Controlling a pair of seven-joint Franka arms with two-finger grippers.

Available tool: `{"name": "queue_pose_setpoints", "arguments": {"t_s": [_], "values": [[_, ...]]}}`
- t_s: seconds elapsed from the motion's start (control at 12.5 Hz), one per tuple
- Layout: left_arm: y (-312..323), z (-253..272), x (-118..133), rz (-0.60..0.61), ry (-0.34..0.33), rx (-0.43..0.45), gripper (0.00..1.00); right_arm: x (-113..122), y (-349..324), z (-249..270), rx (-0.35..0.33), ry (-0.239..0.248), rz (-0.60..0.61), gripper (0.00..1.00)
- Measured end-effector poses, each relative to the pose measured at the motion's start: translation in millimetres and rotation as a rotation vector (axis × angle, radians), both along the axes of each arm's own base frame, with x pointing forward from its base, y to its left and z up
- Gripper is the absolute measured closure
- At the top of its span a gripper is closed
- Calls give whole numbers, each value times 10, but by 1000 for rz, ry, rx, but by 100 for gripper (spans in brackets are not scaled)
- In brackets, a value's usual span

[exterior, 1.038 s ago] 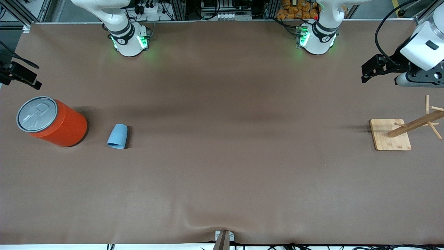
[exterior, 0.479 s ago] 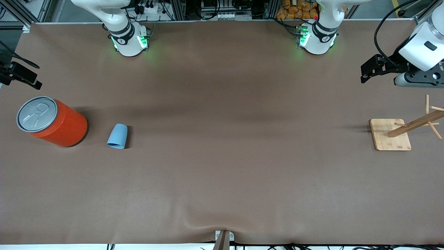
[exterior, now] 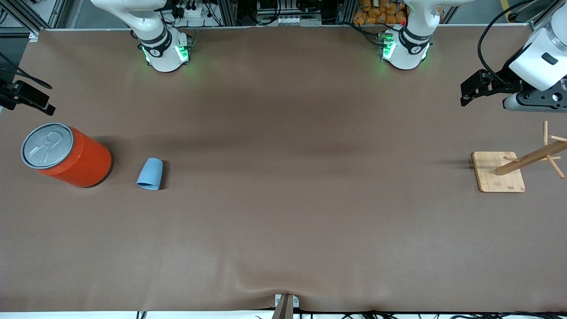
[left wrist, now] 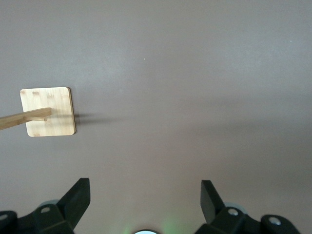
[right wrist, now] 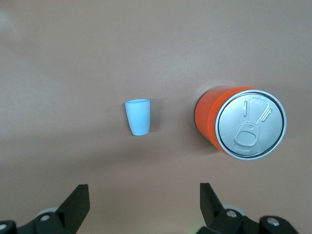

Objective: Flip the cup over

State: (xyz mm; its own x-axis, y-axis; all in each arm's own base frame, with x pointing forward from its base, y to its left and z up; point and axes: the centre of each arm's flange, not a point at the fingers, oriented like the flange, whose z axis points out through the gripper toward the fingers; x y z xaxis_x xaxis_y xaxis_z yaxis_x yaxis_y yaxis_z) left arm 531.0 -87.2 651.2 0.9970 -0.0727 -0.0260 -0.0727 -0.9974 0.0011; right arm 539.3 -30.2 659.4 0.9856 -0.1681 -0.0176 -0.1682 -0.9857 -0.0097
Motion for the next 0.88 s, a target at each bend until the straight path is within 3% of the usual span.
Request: {"name": "queue_pose_setpoints", "arguments": {"t_s": [0.4,0.88], "values": [[0,-1,0,0,0,0,0,105,-6,-175,-1,30,-1,0],[-10,4,-2,3,-1,0,0,589,-7,-1137,-3,170,1,0]]}}
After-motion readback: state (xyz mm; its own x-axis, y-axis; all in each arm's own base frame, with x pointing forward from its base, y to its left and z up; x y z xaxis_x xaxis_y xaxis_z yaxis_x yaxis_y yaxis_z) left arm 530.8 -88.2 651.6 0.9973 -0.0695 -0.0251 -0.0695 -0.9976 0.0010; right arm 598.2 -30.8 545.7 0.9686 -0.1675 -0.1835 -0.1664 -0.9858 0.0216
